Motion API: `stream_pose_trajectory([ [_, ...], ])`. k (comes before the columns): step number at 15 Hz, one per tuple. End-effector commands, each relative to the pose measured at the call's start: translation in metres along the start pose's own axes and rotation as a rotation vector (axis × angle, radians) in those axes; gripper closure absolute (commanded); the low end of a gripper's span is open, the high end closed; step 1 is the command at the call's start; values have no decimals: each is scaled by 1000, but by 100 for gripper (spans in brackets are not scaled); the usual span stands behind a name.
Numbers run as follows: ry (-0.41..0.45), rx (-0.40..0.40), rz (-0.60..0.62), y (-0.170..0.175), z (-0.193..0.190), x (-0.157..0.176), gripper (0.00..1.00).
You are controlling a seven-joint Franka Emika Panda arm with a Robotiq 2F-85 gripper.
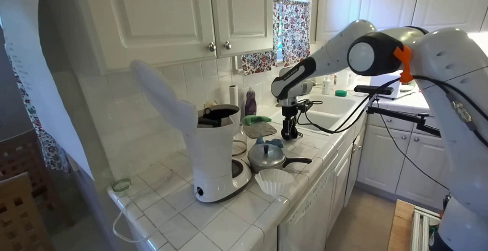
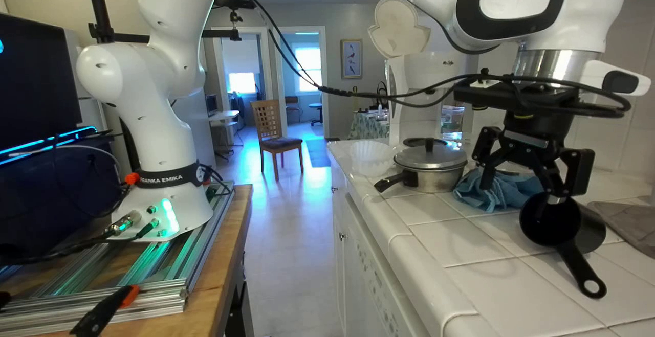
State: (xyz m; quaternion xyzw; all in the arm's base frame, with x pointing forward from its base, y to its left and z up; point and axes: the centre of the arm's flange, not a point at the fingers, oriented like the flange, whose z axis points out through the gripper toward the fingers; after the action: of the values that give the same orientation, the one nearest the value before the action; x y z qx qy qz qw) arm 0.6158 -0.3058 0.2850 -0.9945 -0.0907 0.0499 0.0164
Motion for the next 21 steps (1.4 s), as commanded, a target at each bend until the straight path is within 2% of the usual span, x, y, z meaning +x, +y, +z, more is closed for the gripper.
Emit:
stream_pose_trajectory([
  [1, -66, -33, 14, -13, -14, -6, 0],
  [6, -132, -55, 35, -22, -20, -8, 0],
  [11, -155, -61, 63, -24, -22, -7, 0],
  [17, -81, -42, 155, -37, -51, 0, 0],
  [21, -33, -39, 155, -47, -69, 4, 0],
])
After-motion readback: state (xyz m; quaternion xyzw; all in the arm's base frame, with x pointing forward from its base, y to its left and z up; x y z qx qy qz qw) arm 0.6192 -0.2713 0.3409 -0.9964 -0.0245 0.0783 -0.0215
